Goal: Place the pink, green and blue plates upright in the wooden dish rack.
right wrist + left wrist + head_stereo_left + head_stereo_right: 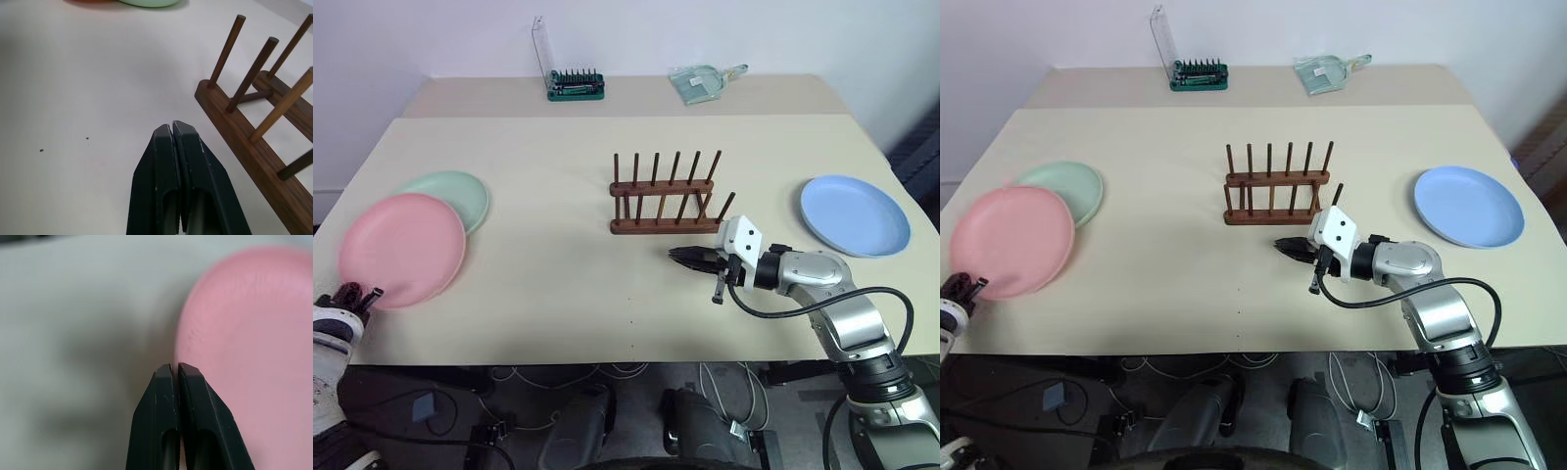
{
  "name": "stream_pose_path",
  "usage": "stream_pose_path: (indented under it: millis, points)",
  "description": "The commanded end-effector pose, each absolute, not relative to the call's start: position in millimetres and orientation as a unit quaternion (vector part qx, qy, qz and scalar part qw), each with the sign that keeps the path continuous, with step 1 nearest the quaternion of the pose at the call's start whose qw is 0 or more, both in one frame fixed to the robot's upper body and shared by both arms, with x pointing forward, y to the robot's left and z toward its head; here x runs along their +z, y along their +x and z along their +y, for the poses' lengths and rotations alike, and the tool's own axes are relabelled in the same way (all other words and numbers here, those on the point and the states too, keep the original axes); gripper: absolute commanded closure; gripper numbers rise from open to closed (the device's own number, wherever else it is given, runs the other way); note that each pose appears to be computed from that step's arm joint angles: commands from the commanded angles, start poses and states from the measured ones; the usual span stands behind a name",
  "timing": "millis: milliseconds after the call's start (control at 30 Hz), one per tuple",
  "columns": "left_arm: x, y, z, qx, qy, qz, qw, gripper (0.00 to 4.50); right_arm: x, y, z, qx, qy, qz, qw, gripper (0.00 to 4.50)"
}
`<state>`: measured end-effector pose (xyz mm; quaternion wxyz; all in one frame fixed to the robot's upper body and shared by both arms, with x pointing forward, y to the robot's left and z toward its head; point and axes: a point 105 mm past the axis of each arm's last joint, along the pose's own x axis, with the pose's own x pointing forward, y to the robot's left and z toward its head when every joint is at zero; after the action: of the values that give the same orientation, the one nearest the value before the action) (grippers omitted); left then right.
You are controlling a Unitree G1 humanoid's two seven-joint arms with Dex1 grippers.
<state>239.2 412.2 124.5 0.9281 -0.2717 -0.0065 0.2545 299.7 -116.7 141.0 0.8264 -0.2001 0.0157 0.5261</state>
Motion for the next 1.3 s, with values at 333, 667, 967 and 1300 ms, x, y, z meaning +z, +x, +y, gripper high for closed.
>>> stream_pose_path:
  millis: [333,667,967,1300]
  points:
    - [275.3,292.7,317.8,0.091,-0.102,-0.202,0.97,4.5,229.8,308.8,-78.9,0.502,-0.31,-0.131,0.797,2.16]
    - [328.6,328.5,200.9,0.013,-0.065,-0.254,0.965,4.5,266.3,333.3,-26.0,0.367,-0.524,-0.316,0.7,1.19]
    - [318.4,329.0,166.8,-0.022,-0.067,-0.222,0.973,4.5,260.8,344.5,-17.5,0.321,-0.575,-0.353,0.664,1.19]
    - [313.0,326.1,141.2,-0.068,-0.057,-0.201,0.976,4.5,247.2,352.1,-5.6,0.323,-0.592,-0.356,0.648,1.73]
